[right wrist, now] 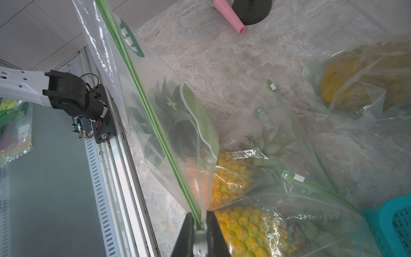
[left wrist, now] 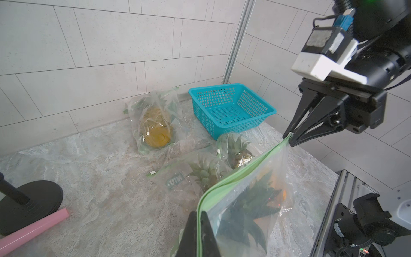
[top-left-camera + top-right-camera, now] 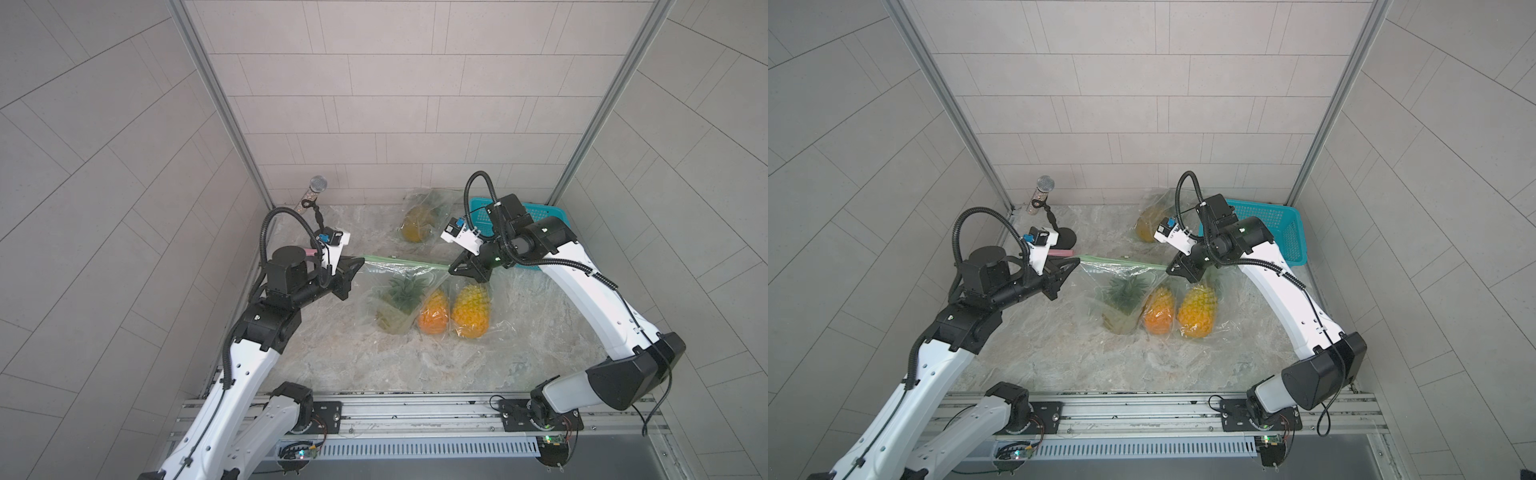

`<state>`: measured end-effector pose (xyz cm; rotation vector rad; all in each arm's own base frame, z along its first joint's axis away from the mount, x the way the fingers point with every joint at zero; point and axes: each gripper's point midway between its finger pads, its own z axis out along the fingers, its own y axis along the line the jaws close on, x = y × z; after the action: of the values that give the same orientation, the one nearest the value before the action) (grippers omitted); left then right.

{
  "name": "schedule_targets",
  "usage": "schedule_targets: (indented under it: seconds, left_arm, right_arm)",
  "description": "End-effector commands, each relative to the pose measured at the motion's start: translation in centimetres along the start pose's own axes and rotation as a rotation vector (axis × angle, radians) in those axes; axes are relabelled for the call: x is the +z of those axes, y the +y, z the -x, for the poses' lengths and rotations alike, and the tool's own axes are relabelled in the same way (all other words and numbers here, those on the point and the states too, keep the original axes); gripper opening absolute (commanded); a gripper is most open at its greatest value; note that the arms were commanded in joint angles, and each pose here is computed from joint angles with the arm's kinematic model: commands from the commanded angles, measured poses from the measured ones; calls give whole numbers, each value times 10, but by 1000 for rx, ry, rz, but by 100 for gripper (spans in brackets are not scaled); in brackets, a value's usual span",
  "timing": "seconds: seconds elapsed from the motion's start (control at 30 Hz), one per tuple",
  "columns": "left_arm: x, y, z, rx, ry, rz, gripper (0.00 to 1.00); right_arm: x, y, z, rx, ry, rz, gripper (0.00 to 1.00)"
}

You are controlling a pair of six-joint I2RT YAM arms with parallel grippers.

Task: Open the zip-top bag and take out the pineapple
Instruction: Unzip the zipper on the zipper food storage bag, then open the zipper of the food storage bag at the center of the board.

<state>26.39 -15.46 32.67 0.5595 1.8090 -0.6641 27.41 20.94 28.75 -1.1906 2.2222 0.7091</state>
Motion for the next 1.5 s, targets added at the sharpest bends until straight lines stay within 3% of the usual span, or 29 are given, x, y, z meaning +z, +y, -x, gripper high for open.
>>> schedule_targets:
  seconds: [0.0, 0.43, 0.6, 0.8, 0.9, 0.97, 1.33, 1.47]
  left_arm:
    - [-17, 0, 39, 90, -151, 13, 0]
    - [-8, -59, 29, 64, -87, -433, 0]
    - [-3, -52, 25, 54, -70, -391, 0]
    - [-5, -38, 26, 68, -74, -269, 0]
    - [-8, -36, 28, 85, -81, -244, 0]
    - [-8, -40, 28, 89, -78, -269, 0]
    - [-9, -61, 33, 95, -78, -434, 0]
    - [-7, -58, 33, 88, -69, -420, 0]
  right_arm:
    - [-15, 2, -23, 28, 48, -26, 10]
    - [-2, 25, -1, -31, -57, 98, 10]
    - [-3, 30, 7, -57, -80, 98, 14]
    - [-24, 30, 26, -87, -175, 14, 34]
    - [-31, 35, 35, -115, -222, -14, 39]
    - [-33, 42, 41, -144, -241, -9, 40]
    - [-4, 79, 75, -255, -253, 117, 20]
    - [8, 71, 74, -262, -219, 85, 26]
